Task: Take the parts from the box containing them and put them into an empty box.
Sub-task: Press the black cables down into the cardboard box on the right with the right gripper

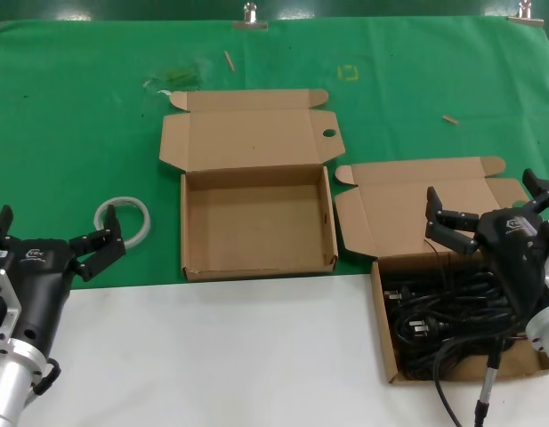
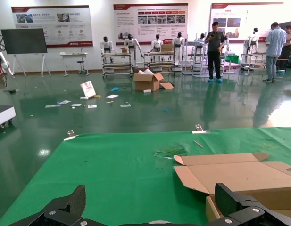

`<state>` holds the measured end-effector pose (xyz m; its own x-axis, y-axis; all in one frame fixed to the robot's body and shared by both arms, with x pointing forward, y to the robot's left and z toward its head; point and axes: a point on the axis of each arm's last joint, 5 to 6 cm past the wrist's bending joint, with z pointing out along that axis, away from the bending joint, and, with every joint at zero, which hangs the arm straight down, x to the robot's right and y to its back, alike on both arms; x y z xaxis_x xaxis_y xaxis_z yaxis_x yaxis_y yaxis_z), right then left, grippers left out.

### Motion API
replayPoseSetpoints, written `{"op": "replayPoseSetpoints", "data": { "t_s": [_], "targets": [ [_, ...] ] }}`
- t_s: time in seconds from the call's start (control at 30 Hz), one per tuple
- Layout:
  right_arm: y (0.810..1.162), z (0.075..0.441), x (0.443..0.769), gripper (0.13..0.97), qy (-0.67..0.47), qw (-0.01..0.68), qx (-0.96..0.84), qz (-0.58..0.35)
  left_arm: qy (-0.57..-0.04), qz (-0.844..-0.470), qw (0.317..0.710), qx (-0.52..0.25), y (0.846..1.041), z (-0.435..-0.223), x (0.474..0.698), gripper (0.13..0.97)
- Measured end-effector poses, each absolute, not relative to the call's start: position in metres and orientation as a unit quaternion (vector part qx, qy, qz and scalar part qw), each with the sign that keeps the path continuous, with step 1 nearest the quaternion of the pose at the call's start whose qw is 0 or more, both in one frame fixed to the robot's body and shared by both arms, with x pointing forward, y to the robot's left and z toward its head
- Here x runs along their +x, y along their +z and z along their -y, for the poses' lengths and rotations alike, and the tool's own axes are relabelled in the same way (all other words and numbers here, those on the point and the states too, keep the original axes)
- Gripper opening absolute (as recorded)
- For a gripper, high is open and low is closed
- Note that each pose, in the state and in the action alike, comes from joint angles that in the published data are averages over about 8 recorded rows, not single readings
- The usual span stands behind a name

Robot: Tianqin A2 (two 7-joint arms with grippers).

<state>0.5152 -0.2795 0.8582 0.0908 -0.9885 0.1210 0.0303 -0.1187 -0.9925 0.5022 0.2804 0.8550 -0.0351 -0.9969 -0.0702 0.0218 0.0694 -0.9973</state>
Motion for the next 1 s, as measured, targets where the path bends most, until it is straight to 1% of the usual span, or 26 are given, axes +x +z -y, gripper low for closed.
{"op": "replayPoseSetpoints", "data": {
  "t_s": [0.77, 1.0],
  "targets": [
    [0.8582, 0.2795, 0.5152, 0.966, -0.512, 0.498, -0.546, -0.439, -0.496, -0.521, 0.513, -0.468, 0.855, -0.2804, 0.5022, 0.966],
    [0.8582, 0.2795, 0.5152, 0.966, -0.512, 0.498, -0.546, -0.439, -0.496, -0.521, 0.513, -0.468, 0.855, -0.2804, 0.5022, 0.94]
  ]
}}
